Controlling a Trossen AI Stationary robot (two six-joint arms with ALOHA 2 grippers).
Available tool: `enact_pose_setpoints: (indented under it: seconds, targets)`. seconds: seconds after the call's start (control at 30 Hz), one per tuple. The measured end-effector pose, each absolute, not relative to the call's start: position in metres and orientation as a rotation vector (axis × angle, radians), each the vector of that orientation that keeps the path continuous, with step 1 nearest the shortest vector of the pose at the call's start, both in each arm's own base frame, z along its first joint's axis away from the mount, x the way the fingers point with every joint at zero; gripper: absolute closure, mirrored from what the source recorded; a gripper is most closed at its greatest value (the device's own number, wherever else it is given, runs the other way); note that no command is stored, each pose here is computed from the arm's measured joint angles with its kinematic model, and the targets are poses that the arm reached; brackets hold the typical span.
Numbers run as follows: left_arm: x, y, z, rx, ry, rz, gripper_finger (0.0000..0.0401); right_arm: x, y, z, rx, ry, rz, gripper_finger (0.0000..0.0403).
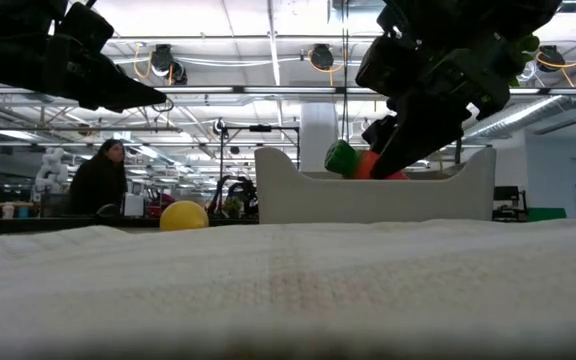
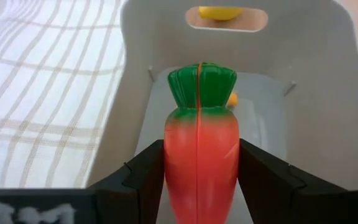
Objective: Pick and placing Produce into tupperware
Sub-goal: Put the orange carrot into the gray bin
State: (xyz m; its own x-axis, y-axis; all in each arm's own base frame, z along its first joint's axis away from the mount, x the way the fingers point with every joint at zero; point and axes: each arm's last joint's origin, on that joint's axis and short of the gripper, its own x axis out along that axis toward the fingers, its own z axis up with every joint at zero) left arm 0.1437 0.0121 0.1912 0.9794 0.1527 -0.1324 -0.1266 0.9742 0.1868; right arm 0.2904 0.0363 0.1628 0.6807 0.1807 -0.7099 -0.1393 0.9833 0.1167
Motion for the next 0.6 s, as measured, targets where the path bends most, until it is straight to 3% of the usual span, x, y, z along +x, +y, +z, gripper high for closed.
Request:
enact_pose_setpoints:
  seconds: [0.6]
  targets:
    - [0.1437, 0.0121, 0.1911, 0.175, 0.148, 0.141, 0.0368, 0.2891, 0.0425, 0.1622, -0.112, 0.797, 0.13, 0.0229]
